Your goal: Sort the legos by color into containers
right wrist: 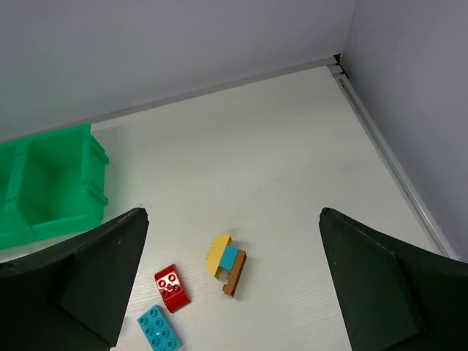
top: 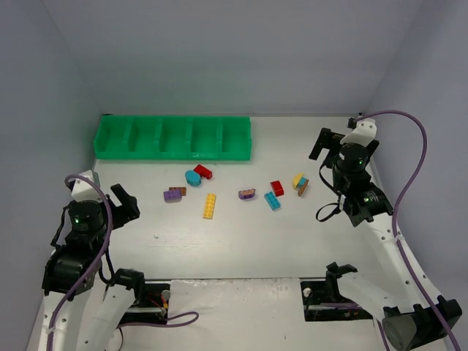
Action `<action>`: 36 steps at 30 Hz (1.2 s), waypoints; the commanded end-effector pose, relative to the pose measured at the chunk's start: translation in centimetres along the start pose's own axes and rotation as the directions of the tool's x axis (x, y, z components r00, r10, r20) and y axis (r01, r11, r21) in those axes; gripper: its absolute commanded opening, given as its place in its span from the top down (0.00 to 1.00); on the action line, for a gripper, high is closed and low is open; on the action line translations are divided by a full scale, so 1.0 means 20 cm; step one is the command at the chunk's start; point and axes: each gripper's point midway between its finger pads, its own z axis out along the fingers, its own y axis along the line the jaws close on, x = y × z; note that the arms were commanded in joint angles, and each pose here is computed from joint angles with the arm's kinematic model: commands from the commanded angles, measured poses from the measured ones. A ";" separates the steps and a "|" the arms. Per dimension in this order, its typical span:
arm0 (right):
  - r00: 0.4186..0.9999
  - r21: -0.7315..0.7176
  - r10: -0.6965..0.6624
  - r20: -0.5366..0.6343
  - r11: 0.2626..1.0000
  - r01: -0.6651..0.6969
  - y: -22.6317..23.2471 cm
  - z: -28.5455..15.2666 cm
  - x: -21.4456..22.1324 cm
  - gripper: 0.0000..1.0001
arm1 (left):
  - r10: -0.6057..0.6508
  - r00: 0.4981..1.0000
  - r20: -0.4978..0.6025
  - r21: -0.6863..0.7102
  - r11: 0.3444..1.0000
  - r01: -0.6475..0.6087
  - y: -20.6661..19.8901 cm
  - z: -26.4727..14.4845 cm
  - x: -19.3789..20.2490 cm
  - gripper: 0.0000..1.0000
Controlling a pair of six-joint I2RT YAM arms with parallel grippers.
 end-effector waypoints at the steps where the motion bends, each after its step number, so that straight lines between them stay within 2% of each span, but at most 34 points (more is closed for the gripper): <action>1: 0.998 -0.018 0.042 0.040 0.999 -0.042 0.03 0.02 -0.06 0.00 | -0.010 1.000 0.004 0.054 0.999 0.010 -0.08 0.04 -0.04 0.24; 3: 0.999 -0.022 0.049 0.022 0.999 -0.049 0.04 0.04 -0.03 0.00 | 0.008 1.000 -0.017 0.076 0.997 -0.007 -0.11 0.08 -0.03 0.24; 6: 0.999 -0.108 0.034 -0.034 0.993 -0.037 0.13 0.06 0.03 0.00 | 0.054 0.990 -0.129 0.131 0.991 -0.037 -0.20 0.15 0.04 0.24; 9: 0.994 -0.082 0.044 -0.101 0.995 -0.052 0.14 0.09 0.10 0.00 | 0.082 0.971 -0.223 0.184 0.982 -0.041 -0.29 0.24 0.09 0.24; 13: 0.986 -0.096 0.019 -0.167 0.995 -0.035 0.16 0.11 0.18 0.00 | 0.118 0.954 -0.277 0.237 0.970 -0.051 -0.45 0.34 0.13 0.24; 17: 0.979 -0.105 0.026 -0.202 0.993 -0.048 0.18 0.11 0.22 0.00 | 0.198 0.933 -0.300 0.316 0.944 -0.098 -0.71 0.39 0.21 0.24; 23: 0.974 -0.117 0.036 -0.225 0.991 -0.064 0.19 0.10 0.25 0.02 | 0.304 0.858 -0.414 0.318 0.932 -0.176 -0.90 0.58 0.46 0.24; 26: 0.974 -0.118 0.040 -0.225 0.991 -0.068 0.19 0.09 0.25 0.04 | 0.342 0.809 -0.478 0.319 0.926 -0.203 -0.96 0.66 0.60 0.25; 27: 0.974 -0.121 0.041 -0.225 0.990 -0.070 0.19 0.09 0.25 0.04 | 0.365 0.774 -0.517 0.321 0.921 -0.220 -0.98 0.69 0.69 0.27; 31: 0.972 -0.110 0.055 -0.230 0.990 -0.082 0.18 0.08 0.27 0.04 | 0.388 0.735 -0.556 0.342 0.913 -0.223 -1.08 0.76 0.80 0.32; 36: 0.970 -0.112 0.053 -0.239 0.990 -0.082 0.18 0.08 0.29 0.04 | 0.390 0.693 -0.606 0.317 0.918 -0.239 -1.08 0.85 0.94 0.33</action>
